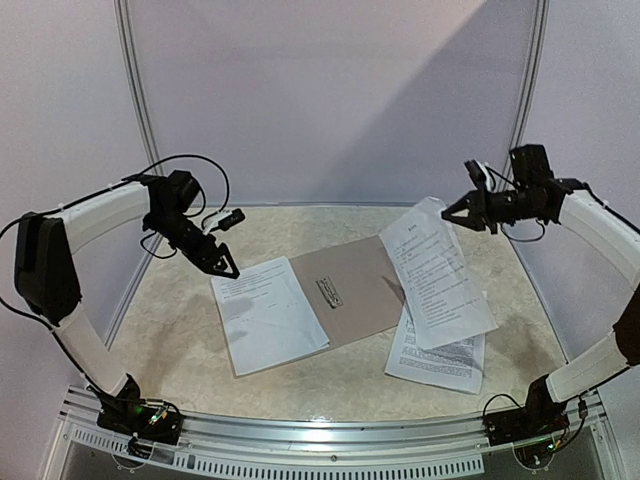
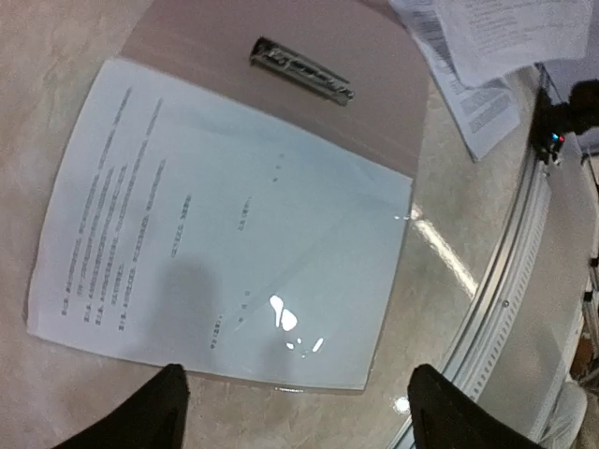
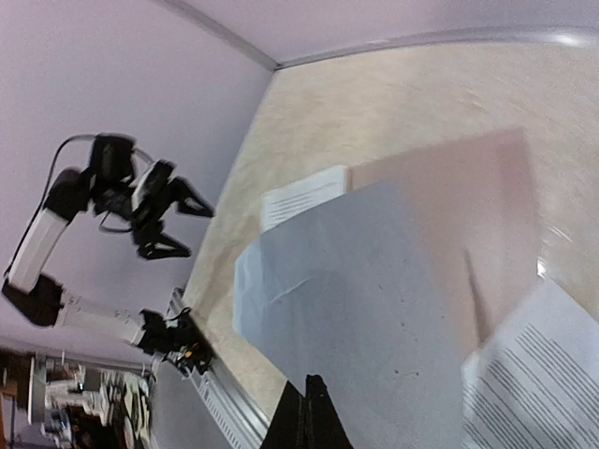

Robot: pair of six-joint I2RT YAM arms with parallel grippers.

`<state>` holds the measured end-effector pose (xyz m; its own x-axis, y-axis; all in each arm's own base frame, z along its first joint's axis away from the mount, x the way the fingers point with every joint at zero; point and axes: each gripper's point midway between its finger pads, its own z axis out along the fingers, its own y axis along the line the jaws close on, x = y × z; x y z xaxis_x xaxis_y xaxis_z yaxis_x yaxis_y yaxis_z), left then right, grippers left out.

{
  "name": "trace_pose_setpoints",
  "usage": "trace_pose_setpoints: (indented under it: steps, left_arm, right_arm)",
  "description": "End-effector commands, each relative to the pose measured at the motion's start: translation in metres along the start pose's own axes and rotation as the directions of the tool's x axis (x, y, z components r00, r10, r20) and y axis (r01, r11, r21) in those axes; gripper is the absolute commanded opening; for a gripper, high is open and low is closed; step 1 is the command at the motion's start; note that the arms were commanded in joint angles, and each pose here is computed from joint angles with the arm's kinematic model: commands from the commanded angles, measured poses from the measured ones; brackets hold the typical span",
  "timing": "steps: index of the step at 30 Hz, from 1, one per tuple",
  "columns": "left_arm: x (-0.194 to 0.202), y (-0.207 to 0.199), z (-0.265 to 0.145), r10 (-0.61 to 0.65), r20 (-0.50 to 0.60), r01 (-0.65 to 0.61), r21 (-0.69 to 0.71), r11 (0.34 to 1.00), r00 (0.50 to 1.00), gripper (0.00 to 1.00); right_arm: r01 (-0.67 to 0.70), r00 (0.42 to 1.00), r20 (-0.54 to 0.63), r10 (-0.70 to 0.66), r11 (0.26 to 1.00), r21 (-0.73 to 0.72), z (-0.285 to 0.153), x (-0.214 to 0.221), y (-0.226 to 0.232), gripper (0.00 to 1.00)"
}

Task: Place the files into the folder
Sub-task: Pick up the file from the center of the board, then pass from the right arm to the left

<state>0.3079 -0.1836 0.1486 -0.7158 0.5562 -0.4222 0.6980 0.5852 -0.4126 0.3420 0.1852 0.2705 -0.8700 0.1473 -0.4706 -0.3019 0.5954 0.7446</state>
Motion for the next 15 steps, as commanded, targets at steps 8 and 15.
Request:
trace_pose_setpoints:
  steps: [8, 15]
  left_arm:
    - [-0.067, -0.079, -0.087, 0.185, 0.343, -0.228, 0.089, 0.970, 0.921, 1.00]
    - [-0.106, -0.122, -0.150, 0.223, 0.535, -0.328, 0.108, 0.939, 0.815, 1.00]
  right_arm:
    - [0.534, 0.842, 0.101, -0.530, 0.794, -0.290, 0.019, 0.003, 0.253, 0.00]
    - [0.581, 0.814, 0.342, -0.470, 0.684, -0.441, 0.003, -0.030, 0.311, 0.00]
